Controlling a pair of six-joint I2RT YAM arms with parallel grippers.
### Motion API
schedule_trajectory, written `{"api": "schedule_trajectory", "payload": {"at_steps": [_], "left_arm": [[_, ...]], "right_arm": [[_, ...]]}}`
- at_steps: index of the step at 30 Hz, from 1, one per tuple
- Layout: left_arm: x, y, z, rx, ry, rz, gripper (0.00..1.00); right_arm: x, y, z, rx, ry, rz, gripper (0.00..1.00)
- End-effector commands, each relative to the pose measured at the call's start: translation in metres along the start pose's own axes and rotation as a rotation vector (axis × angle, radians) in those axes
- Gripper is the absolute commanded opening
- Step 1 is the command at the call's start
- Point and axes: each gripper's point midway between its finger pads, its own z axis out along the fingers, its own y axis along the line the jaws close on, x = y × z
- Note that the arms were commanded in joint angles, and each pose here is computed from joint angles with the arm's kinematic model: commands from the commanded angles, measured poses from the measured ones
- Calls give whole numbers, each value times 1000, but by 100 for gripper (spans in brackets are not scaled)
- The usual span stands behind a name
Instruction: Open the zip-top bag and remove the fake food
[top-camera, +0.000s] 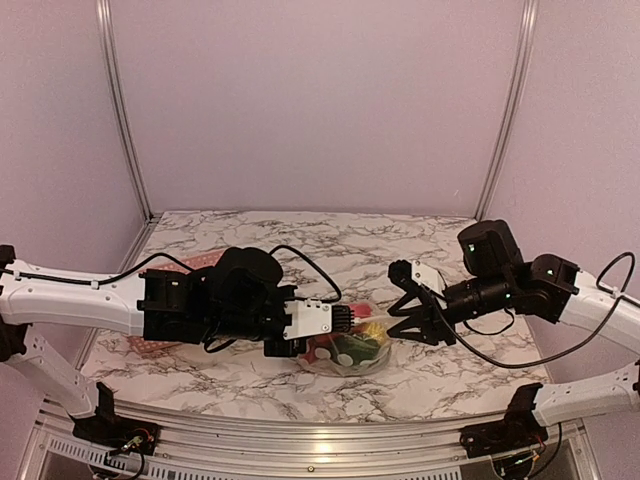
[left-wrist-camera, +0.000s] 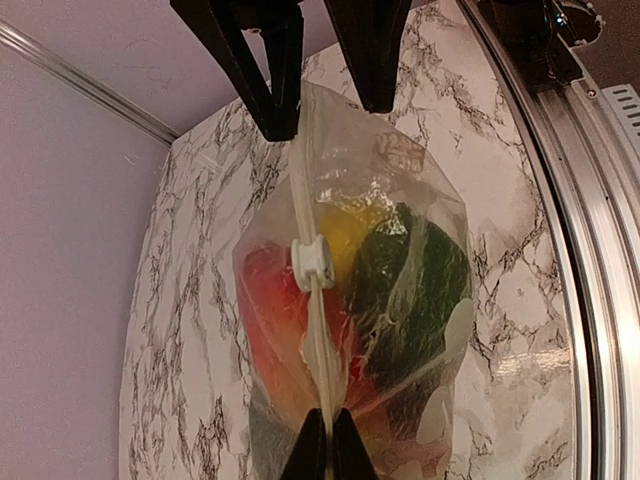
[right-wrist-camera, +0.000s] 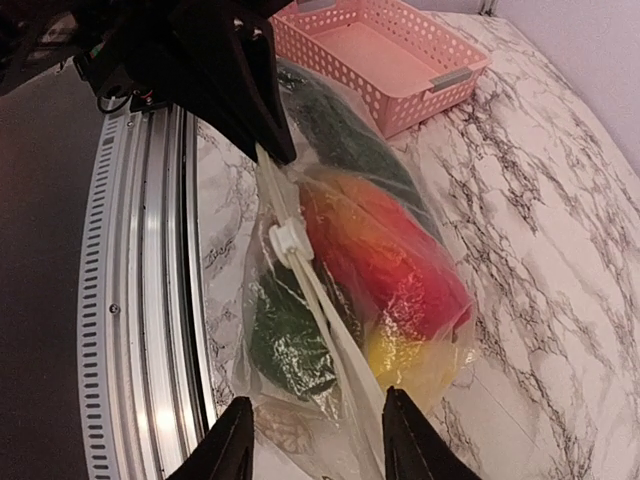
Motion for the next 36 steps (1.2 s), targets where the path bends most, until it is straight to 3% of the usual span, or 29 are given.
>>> {"api": "schedule_trajectory", "payload": {"at_steps": [1,4,9,15,20,22,27,36], "left_arm": [[-16,12,-14,-52,-73,13,0],[-16,9,-11,-42,-75,24,0],[-19,10,-11,-40,-80,24,0],[-16,14,-14,-66,-72,10,0],[-20,21,-17,-92,-86,-36,0],[-27,23,-19,-90,-107,-63,11],[-46,19,-12,-41,-137,-120,27],[-62,16,20,-31,-140,-172,30]], "right_arm": [[-8,-13,3,58,2,-50,42],[-9,-18,3,84,-2,-55,50],[-16,-24,4,113,-21,-82,54],[-13,-17,13,43,1,-72,36],[-13,-12,10,30,-11,-54,10],[-17,-13,7,38,-23,-49,1],[-27,-14,1,54,-63,-42,0],[-26,-13,-1,53,-65,-41,0]]}}
